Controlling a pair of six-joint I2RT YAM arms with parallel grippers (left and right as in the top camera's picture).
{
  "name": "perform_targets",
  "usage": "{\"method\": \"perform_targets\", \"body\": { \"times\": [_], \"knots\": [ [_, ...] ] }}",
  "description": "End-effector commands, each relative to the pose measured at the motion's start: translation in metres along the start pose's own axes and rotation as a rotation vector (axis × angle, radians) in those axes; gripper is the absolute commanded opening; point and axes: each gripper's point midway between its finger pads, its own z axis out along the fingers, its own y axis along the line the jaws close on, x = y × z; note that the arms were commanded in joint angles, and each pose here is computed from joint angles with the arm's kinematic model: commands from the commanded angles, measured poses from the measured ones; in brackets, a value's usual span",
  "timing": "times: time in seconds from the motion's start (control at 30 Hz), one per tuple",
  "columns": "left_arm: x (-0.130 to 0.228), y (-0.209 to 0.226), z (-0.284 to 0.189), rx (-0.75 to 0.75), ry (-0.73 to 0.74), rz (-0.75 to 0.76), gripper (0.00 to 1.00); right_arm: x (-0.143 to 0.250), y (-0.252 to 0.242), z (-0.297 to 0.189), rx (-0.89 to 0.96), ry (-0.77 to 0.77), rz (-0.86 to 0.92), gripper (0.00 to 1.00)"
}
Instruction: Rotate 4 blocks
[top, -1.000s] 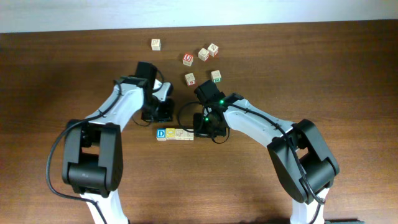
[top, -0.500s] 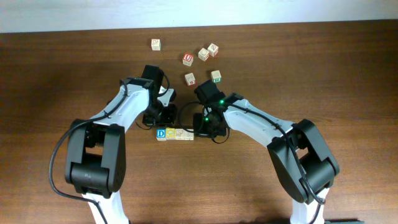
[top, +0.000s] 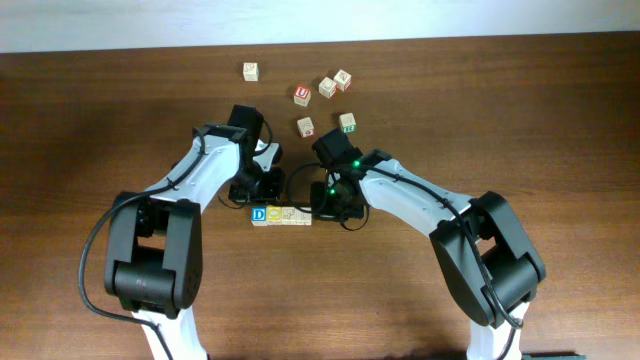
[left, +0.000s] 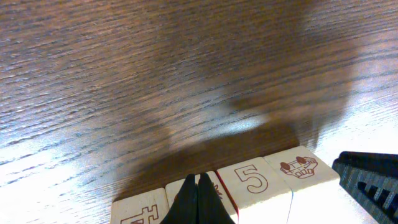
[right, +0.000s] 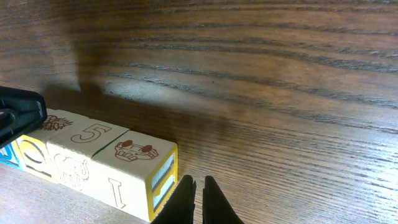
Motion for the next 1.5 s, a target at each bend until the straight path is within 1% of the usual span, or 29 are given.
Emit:
{"method": "perform_targets", "body": {
  "times": [0.0,0.17,0.2,0.23,0.3,0.37,0.4,0.43,0.47,0.5,0.57,0.63,0.7,0.77,0.83,0.87,0.97,1.07,1.17,1.37,1.47],
  "knots": [
    [-0.002,0.002,0.002,-0.004,0.006,-0.023,0.0,-0.003,0.005,0.001,-0.008,-0.005,-0.011,0.08],
    [-0.004,0.003,0.002,-0.008,-0.004,-0.02,0.0,-0.004,0.005,0.001,-0.01,-0.008,-0.012,0.08],
    [-0.011,0.007,-0.001,-0.039,-0.027,-0.028,0.04,-0.005,0.006,0.001,-0.011,-0.01,-0.013,0.08],
    [-0.018,0.011,-0.007,-0.061,-0.051,-0.026,0.13,-0.005,0.006,0.001,-0.012,-0.012,-0.014,0.08],
    [-0.044,0.01,-0.033,-0.068,-0.124,-0.024,0.2,-0.007,0.006,0.001,-0.015,-0.017,-0.014,0.08],
    [-0.07,0.015,-0.077,-0.095,-0.202,-0.039,0.23,-0.009,0.004,0.0,-0.015,-0.019,-0.007,0.08],
    [-0.077,0.024,-0.101,-0.138,-0.229,-0.059,0.23,-0.009,0.002,-0.001,-0.017,-0.017,0.0,0.08],
    [-0.074,0.037,-0.118,-0.197,-0.224,-0.097,0.13,-0.009,0.002,-0.001,-0.023,-0.008,0.005,0.08],
    [-0.063,0.061,-0.138,-0.289,-0.206,-0.201,0.0,-0.007,0.002,-0.002,-0.04,0.009,0.002,0.06],
    [-0.047,0.082,-0.155,-0.371,-0.17,-0.268,0.0,-0.006,0.002,-0.003,-0.048,0.016,0.004,0.05],
    [-0.024,0.101,-0.163,-0.386,-0.1,-0.33,0.0,-0.007,-0.001,-0.004,-0.053,0.023,0.015,0.04],
    [-0.002,0.113,-0.159,-0.388,-0.018,-0.372,0.0,-0.006,-0.004,-0.005,-0.054,0.034,0.024,0.04],
    [0.012,0.115,-0.141,-0.379,0.048,-0.381,0.0,-0.004,-0.002,-0.006,-0.067,0.045,0.005,0.04],
    [0.023,0.102,-0.11,-0.269,0.111,-0.354,0.0,-0.002,0.0,-0.006,-0.079,0.054,-0.008,0.04],
    [0.03,0.099,-0.085,-0.212,0.137,-0.336,0.0,-0.002,0.001,-0.006,-0.082,0.056,-0.014,0.04],
    [0.032,0.095,-0.072,-0.168,0.143,-0.306,0.0,-0.002,0.001,-0.006,-0.082,0.056,-0.014,0.04],
    [0.032,0.071,-0.039,0.029,0.123,-0.195,0.0,-0.001,0.001,-0.006,-0.086,0.061,-0.016,0.04],
    [0.039,0.073,-0.025,0.039,0.131,-0.199,0.0,0.0,0.001,-0.006,-0.085,0.064,-0.015,0.04],
    [0.039,0.059,-0.023,0.113,0.131,-0.172,0.0,0.001,0.002,-0.006,-0.092,0.069,-0.015,0.04],
    [0.035,0.04,-0.011,0.108,0.117,-0.097,0.0,0.005,0.001,-0.004,-0.096,0.084,-0.01,0.04],
    [0.032,0.037,-0.009,0.107,0.108,-0.082,0.0,0.006,0.001,-0.004,-0.099,0.086,-0.01,0.04]
  ]
}}
